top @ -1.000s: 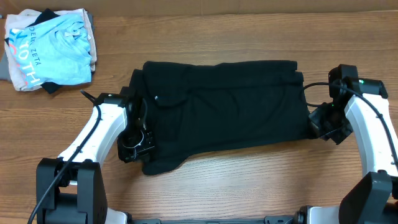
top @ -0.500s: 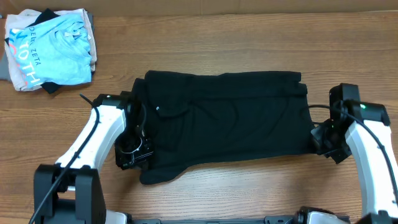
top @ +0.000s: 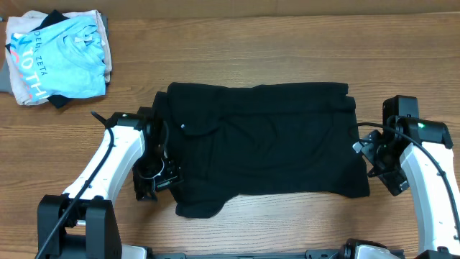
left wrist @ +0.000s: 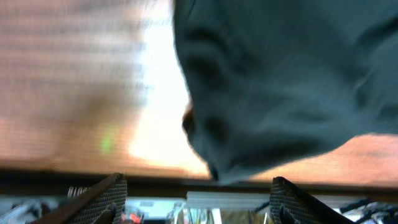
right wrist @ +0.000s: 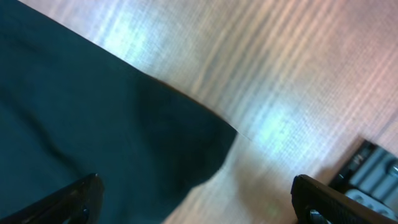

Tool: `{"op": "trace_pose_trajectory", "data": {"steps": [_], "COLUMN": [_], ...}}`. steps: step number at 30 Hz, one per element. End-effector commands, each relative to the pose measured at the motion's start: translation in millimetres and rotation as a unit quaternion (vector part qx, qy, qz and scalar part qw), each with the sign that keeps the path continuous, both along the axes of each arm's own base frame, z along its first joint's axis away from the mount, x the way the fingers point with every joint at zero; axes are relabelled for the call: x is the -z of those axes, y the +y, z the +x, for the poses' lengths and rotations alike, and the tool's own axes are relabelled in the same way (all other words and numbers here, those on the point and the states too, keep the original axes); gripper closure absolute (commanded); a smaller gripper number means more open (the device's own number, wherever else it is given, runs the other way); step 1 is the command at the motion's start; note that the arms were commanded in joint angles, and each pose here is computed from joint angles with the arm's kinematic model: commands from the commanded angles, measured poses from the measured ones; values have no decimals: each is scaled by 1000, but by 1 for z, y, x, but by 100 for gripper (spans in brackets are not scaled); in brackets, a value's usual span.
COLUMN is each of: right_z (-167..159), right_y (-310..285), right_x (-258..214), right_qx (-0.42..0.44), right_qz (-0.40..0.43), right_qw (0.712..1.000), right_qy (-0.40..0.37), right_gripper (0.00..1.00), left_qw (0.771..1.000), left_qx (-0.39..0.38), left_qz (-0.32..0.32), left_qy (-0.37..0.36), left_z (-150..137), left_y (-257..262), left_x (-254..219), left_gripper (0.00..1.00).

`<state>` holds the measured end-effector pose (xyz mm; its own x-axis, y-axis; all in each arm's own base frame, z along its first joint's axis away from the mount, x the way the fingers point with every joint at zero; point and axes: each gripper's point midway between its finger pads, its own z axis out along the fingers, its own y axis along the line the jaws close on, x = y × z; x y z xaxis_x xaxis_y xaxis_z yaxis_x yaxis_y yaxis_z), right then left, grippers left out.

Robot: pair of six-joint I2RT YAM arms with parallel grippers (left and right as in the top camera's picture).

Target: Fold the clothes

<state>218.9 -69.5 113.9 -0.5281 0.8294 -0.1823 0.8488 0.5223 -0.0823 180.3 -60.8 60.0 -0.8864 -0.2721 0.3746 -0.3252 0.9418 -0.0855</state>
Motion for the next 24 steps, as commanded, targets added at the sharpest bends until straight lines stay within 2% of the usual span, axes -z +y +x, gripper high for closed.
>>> {"op": "trace_pose_trajectory", "data": {"steps": [1,4,7,14,24], "right_z": [15,39,54,60,61], "right_y": [5,22,31,34,34], "right_x": [-2,-4,-7,-9,-9], "right_qx": [-33,-94,-116,-120,-121], "right_qz": [19,63,84,92,91], "right_qw": [999,990,983,981,980], "right_qy": [-31,-78,-111,-125,-126], "right_gripper": [0,0,0,0,0], "left_qw": [999,995,989,960,940], "left_qx": [4,4,4,3,7], "left_qz": [-6,-13,-18,-33,-40], "left_qy": [-39,-96,-143,-279,-340], "left_z": [14,41,64,132,177], "left_y": [-3,-6,-9,-17,-22], "left_x": [3,8,10,4,14], "left_gripper": [24,23,22,20,22]}}
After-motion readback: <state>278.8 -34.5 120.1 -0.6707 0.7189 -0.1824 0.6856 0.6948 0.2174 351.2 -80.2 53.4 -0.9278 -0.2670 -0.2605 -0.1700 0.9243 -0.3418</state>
